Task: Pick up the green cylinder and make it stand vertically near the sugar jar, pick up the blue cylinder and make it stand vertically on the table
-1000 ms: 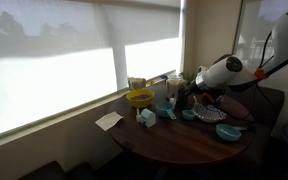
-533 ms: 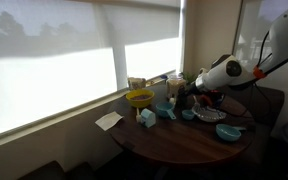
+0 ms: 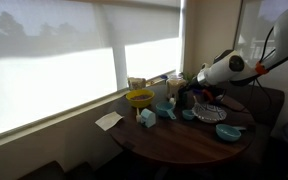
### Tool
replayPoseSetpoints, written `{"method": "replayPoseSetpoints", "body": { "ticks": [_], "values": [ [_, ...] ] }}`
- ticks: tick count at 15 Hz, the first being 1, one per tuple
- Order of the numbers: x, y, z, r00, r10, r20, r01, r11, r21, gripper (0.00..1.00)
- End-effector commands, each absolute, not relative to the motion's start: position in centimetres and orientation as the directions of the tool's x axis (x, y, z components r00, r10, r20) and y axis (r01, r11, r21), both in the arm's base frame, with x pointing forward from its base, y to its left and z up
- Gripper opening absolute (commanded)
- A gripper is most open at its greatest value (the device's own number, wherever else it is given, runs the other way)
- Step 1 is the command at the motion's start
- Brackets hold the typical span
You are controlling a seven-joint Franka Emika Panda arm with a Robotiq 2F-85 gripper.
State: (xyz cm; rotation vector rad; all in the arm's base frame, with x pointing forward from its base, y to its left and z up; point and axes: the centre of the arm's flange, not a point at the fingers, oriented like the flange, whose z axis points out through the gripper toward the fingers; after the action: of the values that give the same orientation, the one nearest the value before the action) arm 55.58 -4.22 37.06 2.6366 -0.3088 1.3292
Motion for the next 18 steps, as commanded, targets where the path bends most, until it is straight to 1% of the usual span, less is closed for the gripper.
{"method": "replayPoseSetpoints", "body": {
  "ticks": [1,6,11,18],
  "values": [
    [54.8,-5.1,39.5,0.597,-0.095,0.797,-0.219,-0.975,0.047,1.0],
    [53.8,-6.0,41.8,0.664,0.01,0.748,-0.078,-0.994,0.083,1.0],
    [52.5,-6.6,41.4,0.731,0.118,0.673,0.023,-0.989,0.148,1.0],
    [52.2,-5.7,41.3,0.731,0.214,0.648,0.107,-0.974,0.202,1.0]
  ]
}}
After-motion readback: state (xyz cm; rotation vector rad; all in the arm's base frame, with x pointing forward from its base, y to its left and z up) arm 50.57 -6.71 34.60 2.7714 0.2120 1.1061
